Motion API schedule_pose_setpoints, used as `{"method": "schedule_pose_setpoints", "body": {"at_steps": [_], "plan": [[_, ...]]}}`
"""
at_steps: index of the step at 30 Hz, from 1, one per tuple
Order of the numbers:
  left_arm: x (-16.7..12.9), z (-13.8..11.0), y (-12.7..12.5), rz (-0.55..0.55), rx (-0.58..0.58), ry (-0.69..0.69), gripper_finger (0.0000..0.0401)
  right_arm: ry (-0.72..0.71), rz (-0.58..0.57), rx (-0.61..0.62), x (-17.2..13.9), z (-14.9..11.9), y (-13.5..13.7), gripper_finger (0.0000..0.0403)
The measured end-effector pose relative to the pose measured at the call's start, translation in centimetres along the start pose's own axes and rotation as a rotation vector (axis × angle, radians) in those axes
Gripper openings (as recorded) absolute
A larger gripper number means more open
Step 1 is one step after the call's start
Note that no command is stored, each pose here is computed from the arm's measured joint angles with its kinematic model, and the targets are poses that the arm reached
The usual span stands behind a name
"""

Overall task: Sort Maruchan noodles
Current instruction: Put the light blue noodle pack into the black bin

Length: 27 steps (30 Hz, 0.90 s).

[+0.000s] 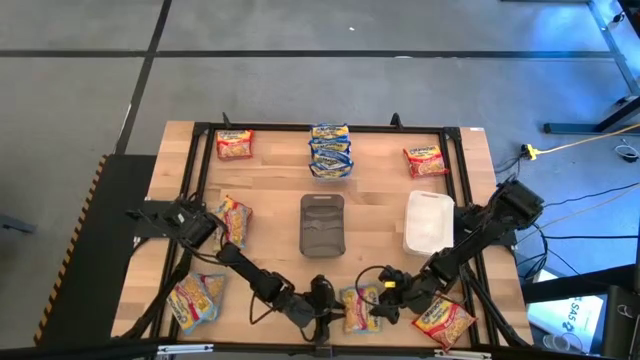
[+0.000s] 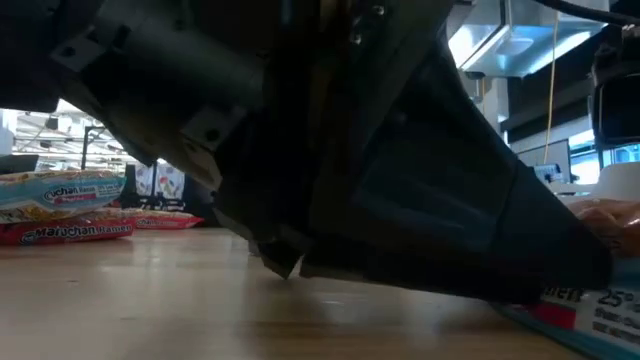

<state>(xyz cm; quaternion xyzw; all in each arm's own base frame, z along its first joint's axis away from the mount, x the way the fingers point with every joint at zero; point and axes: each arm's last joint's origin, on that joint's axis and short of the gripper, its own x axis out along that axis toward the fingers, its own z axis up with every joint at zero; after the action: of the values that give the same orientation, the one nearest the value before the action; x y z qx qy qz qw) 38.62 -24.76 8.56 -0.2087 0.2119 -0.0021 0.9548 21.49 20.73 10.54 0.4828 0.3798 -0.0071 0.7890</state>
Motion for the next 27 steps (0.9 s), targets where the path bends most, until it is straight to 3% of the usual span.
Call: {"method": "schedule_pose_setpoints", "body": {"at_steps": [11,20,23,27], "plan": [[0.0,-0.1,0.0,0.002,0.005,0.006,0.0108,-0.220,0.096,-0.036,0.8,0.5,0.5,0.0269],[0.2,0.7,0.1,-0.005,0.023,-0.049,0.0108,-0.195,0.106,-0.129,1.7,0.9,1.8,0.0266],[0.2,0.7,0.2,-0.004,0.023,-0.048,0.0108,-0.187,0.091,-0.152,2.1,1.0,1.8,0.0241],[0.1,0.5,-0.1,-0.012,0.049,-0.028,0.0108,-0.180,0.085,-0.202,2.2,0.9,1.8,0.0171]]}}
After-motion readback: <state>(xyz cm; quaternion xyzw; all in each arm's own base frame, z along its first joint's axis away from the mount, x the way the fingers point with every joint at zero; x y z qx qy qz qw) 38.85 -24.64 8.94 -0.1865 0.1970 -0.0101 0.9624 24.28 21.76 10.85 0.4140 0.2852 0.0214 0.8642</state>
